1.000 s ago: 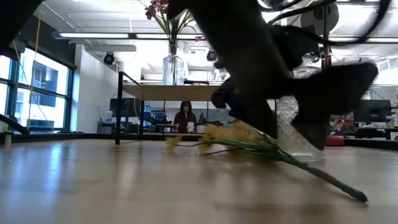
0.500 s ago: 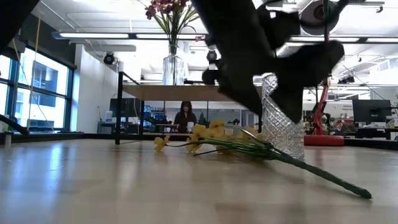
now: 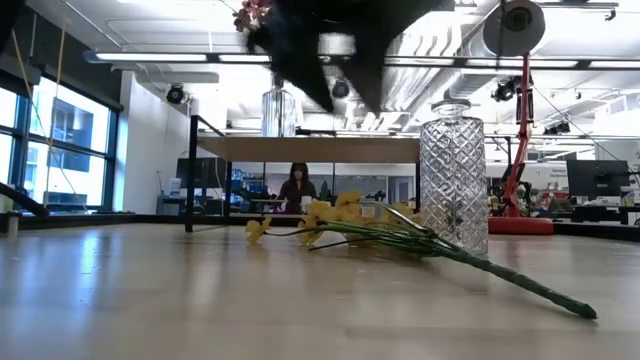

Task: Pick and place flowers into a vace then onto a shelf
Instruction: Put the blue flowers into the transparent vase

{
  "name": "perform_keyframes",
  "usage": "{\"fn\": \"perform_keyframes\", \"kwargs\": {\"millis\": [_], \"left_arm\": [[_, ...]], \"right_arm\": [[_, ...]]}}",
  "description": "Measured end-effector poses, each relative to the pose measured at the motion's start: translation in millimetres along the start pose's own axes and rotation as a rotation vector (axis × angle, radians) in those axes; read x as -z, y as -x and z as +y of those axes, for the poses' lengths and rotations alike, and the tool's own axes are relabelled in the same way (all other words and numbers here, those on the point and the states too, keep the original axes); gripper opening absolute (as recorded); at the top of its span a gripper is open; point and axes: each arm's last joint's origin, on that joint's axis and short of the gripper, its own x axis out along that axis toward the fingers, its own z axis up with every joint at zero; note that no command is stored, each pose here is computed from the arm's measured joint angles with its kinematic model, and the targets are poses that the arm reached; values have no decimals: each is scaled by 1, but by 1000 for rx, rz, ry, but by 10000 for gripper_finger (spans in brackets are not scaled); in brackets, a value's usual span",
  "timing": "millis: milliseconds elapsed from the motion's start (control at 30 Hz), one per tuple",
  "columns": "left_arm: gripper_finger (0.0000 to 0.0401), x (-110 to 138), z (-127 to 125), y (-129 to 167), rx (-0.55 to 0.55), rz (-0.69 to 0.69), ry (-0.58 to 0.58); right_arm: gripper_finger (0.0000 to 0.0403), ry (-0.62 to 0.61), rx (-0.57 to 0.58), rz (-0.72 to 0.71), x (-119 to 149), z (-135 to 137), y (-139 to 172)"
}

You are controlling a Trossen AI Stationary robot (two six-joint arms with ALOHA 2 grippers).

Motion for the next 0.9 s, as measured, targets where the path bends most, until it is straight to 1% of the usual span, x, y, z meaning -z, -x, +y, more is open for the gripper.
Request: {"fn": "perform_keyframes", "kwargs": {"millis": [67,133,233,267,333,400,467,567,633,800,900], "left_arm": [[326,7,7,15,-49,-14,58],[326,18,16,34,-98,-18,100],[326,33,19,59,-110,-43,205],[326,39,21,66,-121,-42,215],[326,44,20,76,-97,-57,286],[326,53,20,84,-92,-66,317],[326,60,17,90,-74,-70,359],[326,67,14,96,-53,-75,378],[326,71,15,97,-57,-76,385],[326,70,16,96,-63,-80,388],[326,70,16,96,-63,-81,387]], "right_arm": [[8,-2,-7,-19,-3,5,-5],[8,28,-17,-20,-5,13,-14],[8,112,-14,5,-4,25,-28],[8,122,-2,8,-3,27,-32],[8,129,15,2,-2,29,-35],[8,114,20,-4,-2,29,-35],[8,102,19,-4,-2,30,-36],[8,78,15,-3,-2,30,-36],[8,68,17,-1,-1,31,-37],[8,64,-1,18,1,38,-41],[8,81,9,36,5,41,-47]]}}
